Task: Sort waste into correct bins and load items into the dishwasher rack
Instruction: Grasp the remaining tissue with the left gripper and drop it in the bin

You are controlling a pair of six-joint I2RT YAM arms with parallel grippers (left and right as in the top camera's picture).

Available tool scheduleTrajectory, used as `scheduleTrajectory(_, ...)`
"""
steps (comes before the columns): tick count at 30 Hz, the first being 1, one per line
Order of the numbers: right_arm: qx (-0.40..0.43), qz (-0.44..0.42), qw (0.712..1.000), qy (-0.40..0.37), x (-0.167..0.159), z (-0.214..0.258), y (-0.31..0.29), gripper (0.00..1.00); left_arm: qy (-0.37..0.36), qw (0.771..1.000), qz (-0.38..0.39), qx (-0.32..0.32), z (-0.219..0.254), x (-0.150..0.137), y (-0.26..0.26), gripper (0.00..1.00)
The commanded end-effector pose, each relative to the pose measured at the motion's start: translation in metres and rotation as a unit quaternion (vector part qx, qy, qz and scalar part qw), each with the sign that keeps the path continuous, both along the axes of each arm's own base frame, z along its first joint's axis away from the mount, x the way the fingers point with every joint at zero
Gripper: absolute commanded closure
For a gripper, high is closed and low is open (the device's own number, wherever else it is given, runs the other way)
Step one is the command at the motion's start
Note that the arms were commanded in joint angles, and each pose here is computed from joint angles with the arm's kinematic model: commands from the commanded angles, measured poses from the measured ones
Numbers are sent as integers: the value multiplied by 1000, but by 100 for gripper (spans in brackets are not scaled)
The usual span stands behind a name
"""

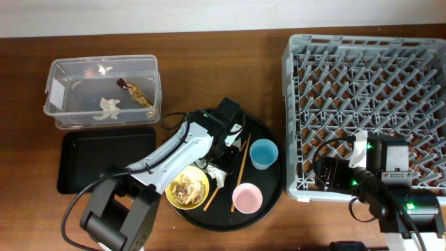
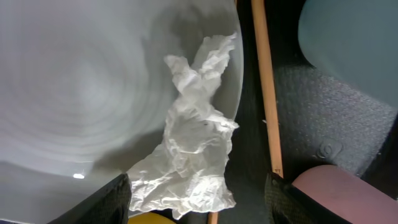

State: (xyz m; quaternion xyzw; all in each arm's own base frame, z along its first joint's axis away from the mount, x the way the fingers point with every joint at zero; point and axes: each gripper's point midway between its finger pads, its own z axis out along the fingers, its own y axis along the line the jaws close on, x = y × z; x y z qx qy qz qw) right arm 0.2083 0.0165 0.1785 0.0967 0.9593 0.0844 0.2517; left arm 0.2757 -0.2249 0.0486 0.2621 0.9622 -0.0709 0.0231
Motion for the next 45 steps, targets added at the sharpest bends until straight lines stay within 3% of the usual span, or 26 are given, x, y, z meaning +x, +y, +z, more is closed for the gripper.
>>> scheduleTrajectory(1, 3, 0, 1000, -11, 2, 8, 2, 2, 7, 1000, -4, 15, -9, -5, 5, 33)
scheduleTrajectory(3, 3, 0, 1000, -11, 2, 8, 2, 2, 11, 1000, -4, 18, -15, -10, 8, 33)
scheduleTrajectory(5, 3, 0, 1000, -11, 2, 8, 2, 2, 10, 1000, -4, 17, -18, -10, 8, 39)
scheduleTrajectory(8, 3, 0, 1000, -11, 2, 8, 2, 2, 9, 1000, -4, 16, -18, -9, 8, 58)
scheduleTrajectory(10, 3, 0, 1000, -11, 2, 8, 2, 2, 10, 1000, -4, 17, -18, -9, 8, 80)
scheduleTrajectory(13, 3, 0, 1000, -11, 2, 8, 2, 2, 9, 1000, -4, 16, -18, -9, 8, 87)
scheduleTrajectory(15, 3, 0, 1000, -11, 2, 8, 2, 2, 9, 1000, -4, 17, -18, -9, 8, 99)
scheduleTrajectory(19, 3, 0, 1000, -11, 2, 8, 2, 2, -4, 1000, 4, 18, -10, -1, 11, 99)
scheduleTrajectory(22, 3, 0, 1000, -11, 2, 8, 2, 2, -56, 998, 38, 19, 28, 31, 28, 99)
scheduleTrajectory(24, 3, 0, 1000, -11, 2, 8, 2, 2, -135, 987, 84, 24, 76, 68, 56, 100)
scheduleTrajectory(26, 3, 0, 1000, -11, 2, 8, 2, 2, -176, 977, 119, 25, 101, 86, 78, 100)
scheduleTrajectory(29, 3, 0, 1000, -12, 2, 8, 2, 1, -252, 943, 217, 24, 142, 123, 147, 99)
scheduleTrajectory(34, 3, 0, 1000, -12, 2, 8, 2, 2, -328, 886, 328, 20, 166, 169, 239, 100)
scheduleTrajectory(38, 3, 0, 1000, -11, 2, 8, 2, 2, -332, 873, 356, 29, 153, 183, 268, 99)
scheduleTrajectory(41, 3, 0, 1000, -11, 1, 8, 2, 2, -317, 877, 359, 36, 127, 196, 272, 85)
scheduleTrajectory(43, 3, 0, 1000, -5, -1, 6, 2, 2, -311, 879, 359, 38, 120, 198, 272, 52)
scheduleTrajectory(45, 3, 0, 1000, -4, -1, 6, 2, 2, -318, 877, 359, 35, 126, 198, 272, 50)
